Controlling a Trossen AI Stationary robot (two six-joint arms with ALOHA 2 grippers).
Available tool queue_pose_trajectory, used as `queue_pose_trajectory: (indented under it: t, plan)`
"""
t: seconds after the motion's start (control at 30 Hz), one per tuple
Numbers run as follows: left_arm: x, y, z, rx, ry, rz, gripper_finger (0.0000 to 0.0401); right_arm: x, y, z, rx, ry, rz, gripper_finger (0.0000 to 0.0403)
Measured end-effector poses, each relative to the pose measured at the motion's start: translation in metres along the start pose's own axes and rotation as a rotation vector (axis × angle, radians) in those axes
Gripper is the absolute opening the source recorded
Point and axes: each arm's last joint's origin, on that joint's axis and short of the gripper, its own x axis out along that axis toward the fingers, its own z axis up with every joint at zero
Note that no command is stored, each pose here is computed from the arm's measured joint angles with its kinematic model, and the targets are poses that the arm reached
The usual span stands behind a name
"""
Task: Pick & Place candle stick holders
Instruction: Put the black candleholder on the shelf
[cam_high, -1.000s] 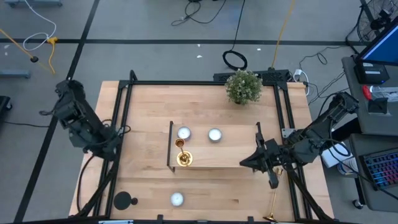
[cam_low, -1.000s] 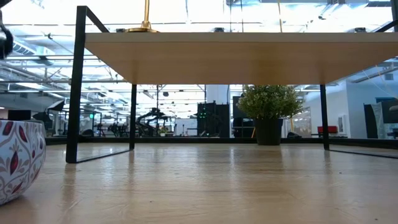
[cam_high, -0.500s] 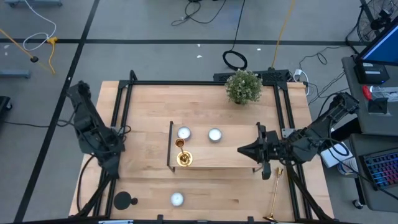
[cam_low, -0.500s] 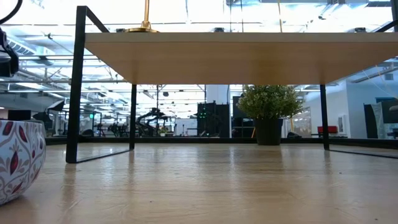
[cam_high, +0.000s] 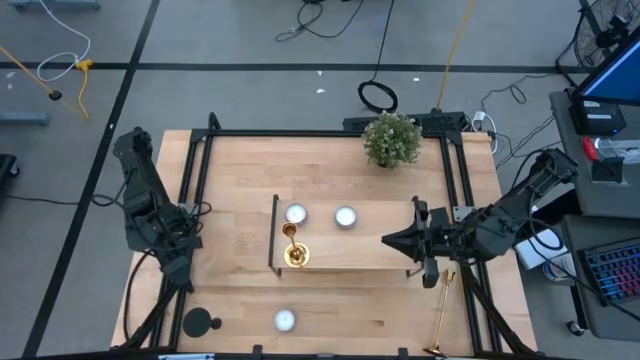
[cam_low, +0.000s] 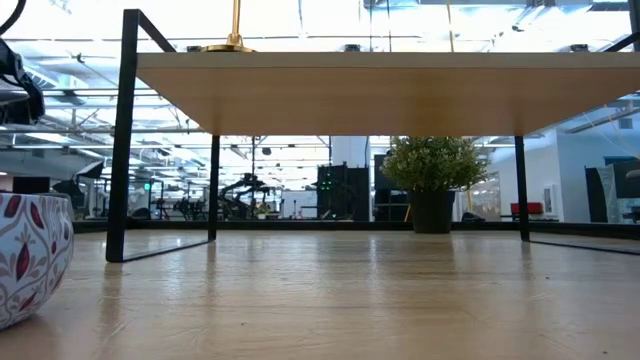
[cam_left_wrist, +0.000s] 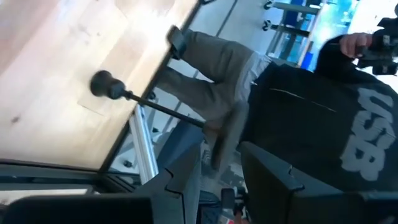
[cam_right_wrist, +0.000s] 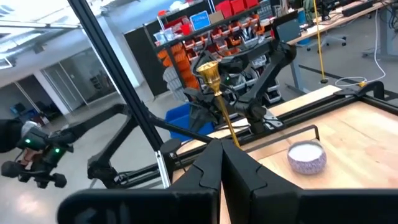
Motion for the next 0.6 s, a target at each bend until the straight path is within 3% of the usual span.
queue_pose_trajectory:
  t: [0.6]
  plan:
    - [0.028, -0.005, -0.014, 0.007, 0.055, 0.020, 0.0117, 0.000, 0.001, 0.002, -0.012, -0.016, 0.007, 0.0000]
